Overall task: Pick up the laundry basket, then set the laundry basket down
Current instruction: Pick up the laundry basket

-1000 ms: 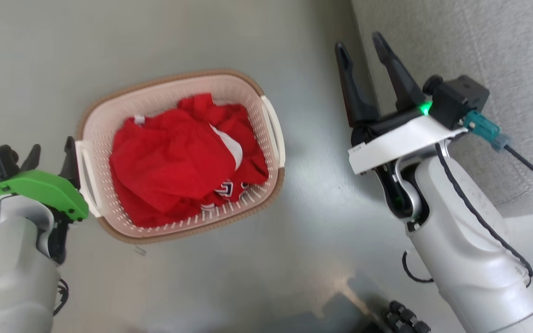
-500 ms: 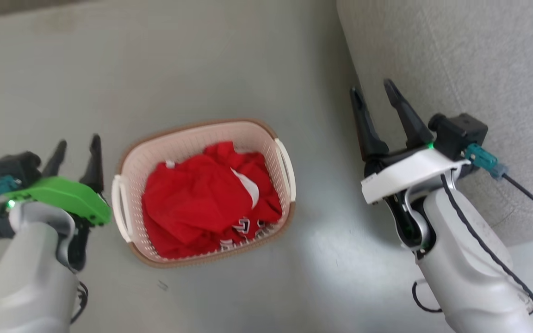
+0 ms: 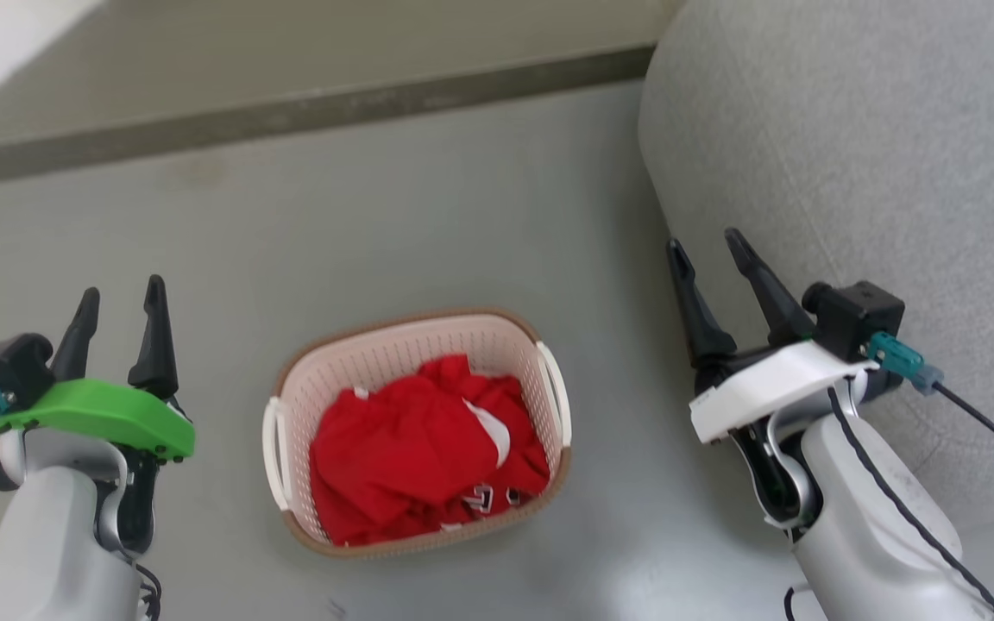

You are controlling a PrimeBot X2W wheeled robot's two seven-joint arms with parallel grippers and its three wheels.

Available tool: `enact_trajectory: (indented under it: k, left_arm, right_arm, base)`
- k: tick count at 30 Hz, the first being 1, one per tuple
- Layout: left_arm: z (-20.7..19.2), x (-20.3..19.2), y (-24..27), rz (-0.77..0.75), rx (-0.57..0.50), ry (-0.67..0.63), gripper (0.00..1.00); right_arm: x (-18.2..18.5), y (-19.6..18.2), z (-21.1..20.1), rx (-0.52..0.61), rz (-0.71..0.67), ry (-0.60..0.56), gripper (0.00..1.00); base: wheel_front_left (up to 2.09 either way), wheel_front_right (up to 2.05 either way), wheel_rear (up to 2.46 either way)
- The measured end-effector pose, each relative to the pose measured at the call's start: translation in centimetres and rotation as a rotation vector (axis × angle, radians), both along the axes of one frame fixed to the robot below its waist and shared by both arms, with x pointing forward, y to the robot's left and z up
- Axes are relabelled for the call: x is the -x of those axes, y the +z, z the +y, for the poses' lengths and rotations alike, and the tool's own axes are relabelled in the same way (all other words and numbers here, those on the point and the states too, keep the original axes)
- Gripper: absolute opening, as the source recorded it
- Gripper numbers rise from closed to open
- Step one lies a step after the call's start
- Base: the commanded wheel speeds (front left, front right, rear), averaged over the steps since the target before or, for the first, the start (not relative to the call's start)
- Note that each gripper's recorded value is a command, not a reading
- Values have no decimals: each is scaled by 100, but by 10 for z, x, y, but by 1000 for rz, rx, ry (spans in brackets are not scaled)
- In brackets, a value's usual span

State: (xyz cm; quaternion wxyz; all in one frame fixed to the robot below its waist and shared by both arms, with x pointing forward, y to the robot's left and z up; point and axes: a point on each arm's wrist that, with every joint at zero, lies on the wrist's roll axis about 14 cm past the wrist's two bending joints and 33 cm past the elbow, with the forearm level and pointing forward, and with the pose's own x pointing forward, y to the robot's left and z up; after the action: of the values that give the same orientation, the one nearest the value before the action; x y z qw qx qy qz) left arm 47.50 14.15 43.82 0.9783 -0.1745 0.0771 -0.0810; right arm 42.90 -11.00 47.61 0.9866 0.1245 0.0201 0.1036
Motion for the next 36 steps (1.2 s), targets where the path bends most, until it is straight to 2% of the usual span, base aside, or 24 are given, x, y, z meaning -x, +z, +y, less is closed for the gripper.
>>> enact_trajectory:
  k: [6, 12, 19, 36]
  left_arm:
    - [1, 21, 41, -114, 1, 23, 100]
    - [8, 41, 59, -170, -21, 54, 100]
    - [16, 67, 48, -142, -50, 75, 100]
    - [11, 75, 56, -177, -61, 73, 100]
  right_arm:
    - [14, 23, -6, -12, -58, -18, 100]
    - [24, 31, -8, -19, -80, -28, 100]
    - [32, 35, -6, -15, -93, -24, 100]
    - [36, 32, -7, 9, -92, -18, 100]
  base:
    - [0, 0, 0]
    - [0, 0, 0]
    - [0, 0, 0]
    - [0, 0, 0]
